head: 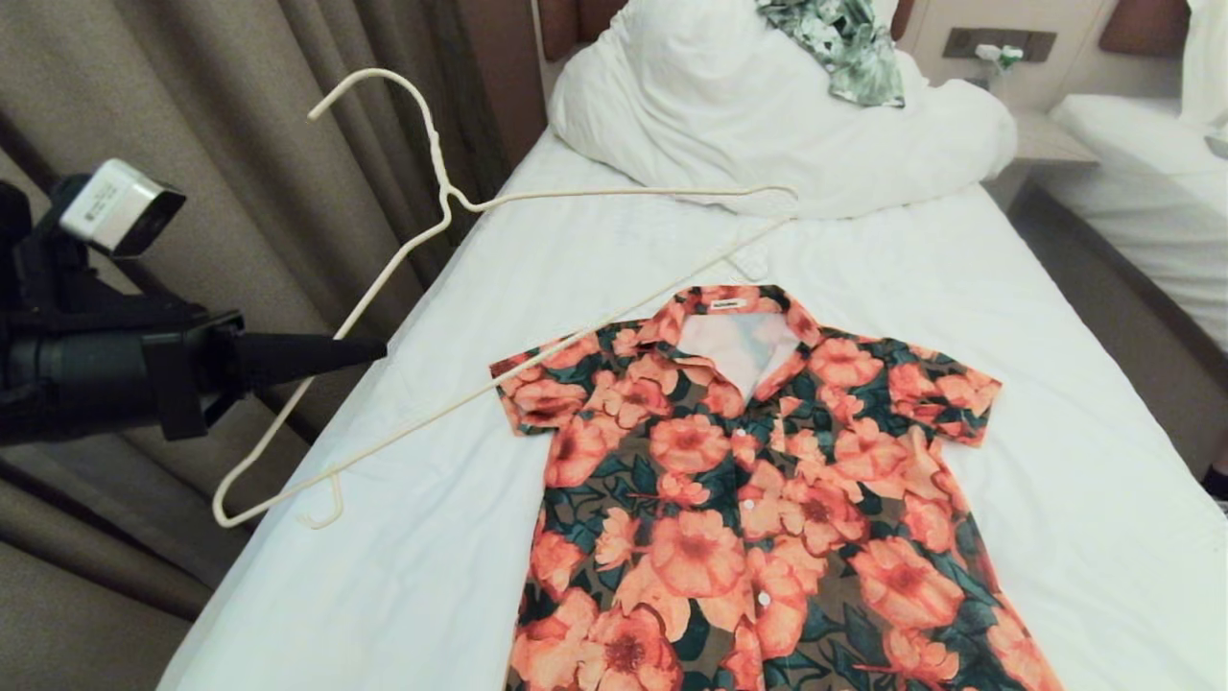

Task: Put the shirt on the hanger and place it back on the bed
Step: Lift the shirt and hanger

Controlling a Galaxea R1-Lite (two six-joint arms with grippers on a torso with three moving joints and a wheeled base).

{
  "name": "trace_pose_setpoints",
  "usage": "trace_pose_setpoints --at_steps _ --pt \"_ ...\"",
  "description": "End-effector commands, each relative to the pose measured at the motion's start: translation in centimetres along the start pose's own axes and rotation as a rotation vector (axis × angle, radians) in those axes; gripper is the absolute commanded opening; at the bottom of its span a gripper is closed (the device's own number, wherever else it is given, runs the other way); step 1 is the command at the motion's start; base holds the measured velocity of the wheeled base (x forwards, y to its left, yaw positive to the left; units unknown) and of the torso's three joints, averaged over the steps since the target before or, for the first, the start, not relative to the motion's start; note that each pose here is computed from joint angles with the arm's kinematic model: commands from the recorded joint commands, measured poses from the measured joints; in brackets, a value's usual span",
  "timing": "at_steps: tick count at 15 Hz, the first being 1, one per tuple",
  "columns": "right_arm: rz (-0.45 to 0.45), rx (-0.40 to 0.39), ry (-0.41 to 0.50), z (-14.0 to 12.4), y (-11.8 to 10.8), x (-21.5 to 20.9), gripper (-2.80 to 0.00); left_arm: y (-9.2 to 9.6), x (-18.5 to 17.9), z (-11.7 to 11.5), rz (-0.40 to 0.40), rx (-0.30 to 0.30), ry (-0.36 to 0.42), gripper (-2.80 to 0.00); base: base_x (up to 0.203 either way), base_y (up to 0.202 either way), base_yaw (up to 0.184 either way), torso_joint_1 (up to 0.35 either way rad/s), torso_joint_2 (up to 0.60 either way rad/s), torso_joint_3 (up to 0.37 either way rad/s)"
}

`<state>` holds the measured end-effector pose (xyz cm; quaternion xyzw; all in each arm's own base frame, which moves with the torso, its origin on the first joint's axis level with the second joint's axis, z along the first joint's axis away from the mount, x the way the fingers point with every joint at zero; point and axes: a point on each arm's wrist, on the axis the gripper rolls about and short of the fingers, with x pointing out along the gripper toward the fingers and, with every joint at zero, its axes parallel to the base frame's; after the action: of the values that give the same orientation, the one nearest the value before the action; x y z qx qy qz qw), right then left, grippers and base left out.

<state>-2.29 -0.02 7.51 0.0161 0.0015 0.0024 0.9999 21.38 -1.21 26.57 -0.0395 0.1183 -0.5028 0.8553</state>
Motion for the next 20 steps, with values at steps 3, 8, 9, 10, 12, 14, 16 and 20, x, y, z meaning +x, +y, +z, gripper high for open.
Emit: trace_pose_setpoints --at_steps 3,8,9,10,12,14,16,20 --pt "0.0 0.0 0.002 0.0 0.0 0.0 -2.8 -1.5 0.6 1.0 -0.06 0.065 -0.022 -2.8 0.0 0.0 0.0 0.0 0.0 0.0" --pt "0.0 0.0 0.002 0.0 0.0 0.0 -2.8 -1.8 1.9 0.2 -0.101 0.058 -0.002 -2.8 0.0 0.0 0.0 0.0 0.0 0.0" --pt "0.001 0.0 0.002 0.0 0.0 0.0 -2.8 -1.9 2.3 0.2 -0.093 0.06 0.006 -2.8 0.0 0.0 0.0 0.0 0.0 0.0" --pt "0.0 0.0 0.002 0.0 0.0 0.0 -2.8 -2.1 2.7 0.2 -0.06 0.064 0.015 -2.8 0.0 0.0 0.0 0.0 0.0 0.0" --pt "0.0 0.0 0.002 0.0 0.0 0.0 -2.8 -2.9 3.6 0.1 -0.008 0.076 0.035 -2.8 0.0 0.0 0.0 0.0 0.0 0.0" --pt "0.0 -0.001 0.002 0.0 0.0 0.0 -2.8 -3.6 3.8 -0.5 0.004 0.078 0.051 -2.8 0.0 0.0 0.0 0.0 0.0 0.0" --pt "0.0 -0.009 0.002 0.0 0.0 0.0 -2.8 -3.7 3.7 -0.4 0.001 0.083 0.047 -2.8 0.0 0.0 0.0 0.0 0.0 0.0" --pt "-0.004 -0.009 0.027 0.4 0.0 -0.2 -2.8 -5.1 3.7 0.1 -0.04 0.113 0.029 -2.8 0.0 0.0 0.0 0.0 0.0 0.0"
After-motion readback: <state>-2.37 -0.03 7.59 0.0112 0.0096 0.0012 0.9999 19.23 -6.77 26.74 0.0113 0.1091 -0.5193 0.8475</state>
